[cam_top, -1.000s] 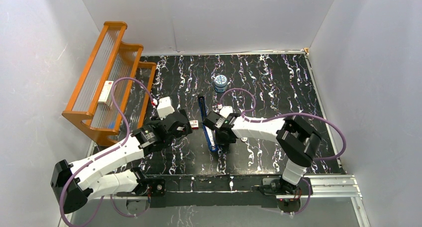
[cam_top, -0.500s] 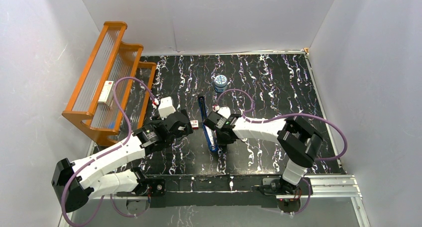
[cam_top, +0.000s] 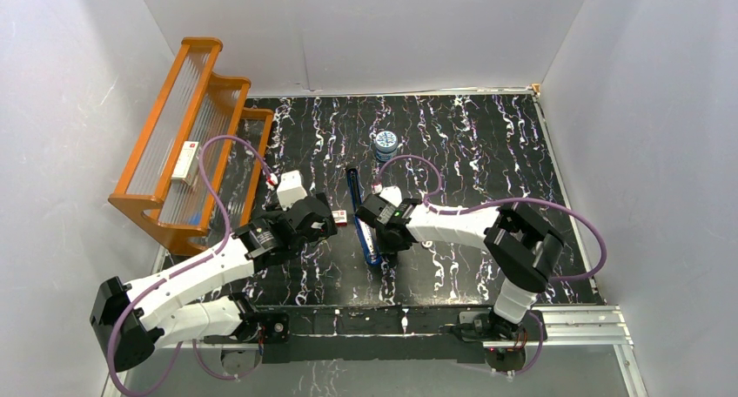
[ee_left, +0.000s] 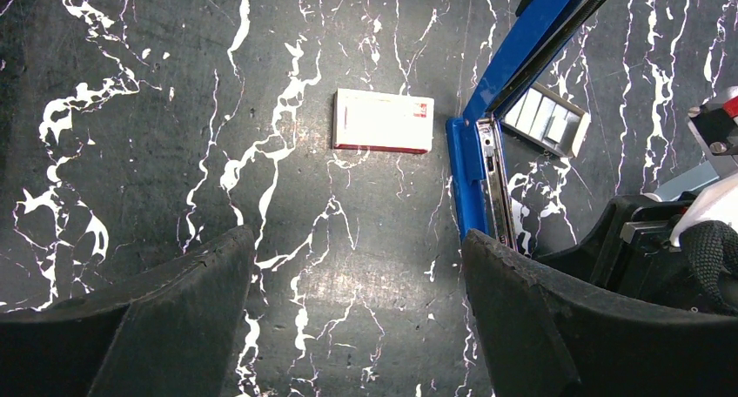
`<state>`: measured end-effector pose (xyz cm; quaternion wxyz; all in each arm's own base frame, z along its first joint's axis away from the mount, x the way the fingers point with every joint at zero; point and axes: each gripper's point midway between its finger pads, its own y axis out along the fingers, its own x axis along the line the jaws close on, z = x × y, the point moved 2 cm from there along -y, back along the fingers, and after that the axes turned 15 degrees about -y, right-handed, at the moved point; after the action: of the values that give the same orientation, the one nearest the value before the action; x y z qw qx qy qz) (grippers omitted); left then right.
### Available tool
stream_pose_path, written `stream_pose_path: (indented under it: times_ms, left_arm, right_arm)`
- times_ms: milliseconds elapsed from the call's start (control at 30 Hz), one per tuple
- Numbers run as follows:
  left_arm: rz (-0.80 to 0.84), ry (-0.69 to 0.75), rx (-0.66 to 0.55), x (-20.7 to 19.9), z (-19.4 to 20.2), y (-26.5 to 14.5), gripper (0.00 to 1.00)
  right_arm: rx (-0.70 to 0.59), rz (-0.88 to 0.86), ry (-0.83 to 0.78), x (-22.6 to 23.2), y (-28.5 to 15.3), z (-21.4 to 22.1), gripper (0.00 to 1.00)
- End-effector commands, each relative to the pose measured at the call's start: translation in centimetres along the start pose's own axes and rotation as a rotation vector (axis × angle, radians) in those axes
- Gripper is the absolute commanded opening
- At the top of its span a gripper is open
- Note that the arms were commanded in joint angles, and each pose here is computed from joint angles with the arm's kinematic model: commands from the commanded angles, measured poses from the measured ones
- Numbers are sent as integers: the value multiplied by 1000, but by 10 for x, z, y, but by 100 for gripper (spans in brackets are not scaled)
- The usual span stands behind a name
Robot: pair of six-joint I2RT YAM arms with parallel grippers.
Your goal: Load the staples into the stapler
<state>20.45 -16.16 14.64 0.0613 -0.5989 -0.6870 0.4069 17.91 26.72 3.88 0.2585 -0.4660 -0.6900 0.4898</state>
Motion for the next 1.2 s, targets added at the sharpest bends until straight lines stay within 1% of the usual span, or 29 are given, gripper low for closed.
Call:
stream_pose_path:
  times_ms: [0,233,533,700,833,1000,1100,1167]
  left_arm:
    - [-3,-19,-47,3,-9,0,86]
    - [-6,-13,-40,3,-7,1,86]
    - [-8,-11,-40,4,-5,3,86]
    - [-8,-10,-37,4,-4,3,86]
    - [-8,-11,-38,5,-4,3,86]
    - [-14,-9,-34,6,-3,5,86]
    - [-24,-16,-27,9,0,6,86]
    - [-58,-26,-17,18,5,6,86]
  right_arm:
    - [-17,20,41,0,9,-5,38]
    - [-26,67,71,-7,10,-5,35]
    - [-35,86,79,-12,8,-5,31]
    - [-28,83,79,-12,8,-3,24]
    - [-40,76,84,-12,4,-5,22]
    - [-90,71,94,-14,-9,-17,22]
    - [-157,62,93,-15,-21,-32,22]
    - [-205,54,91,-16,-30,-43,23]
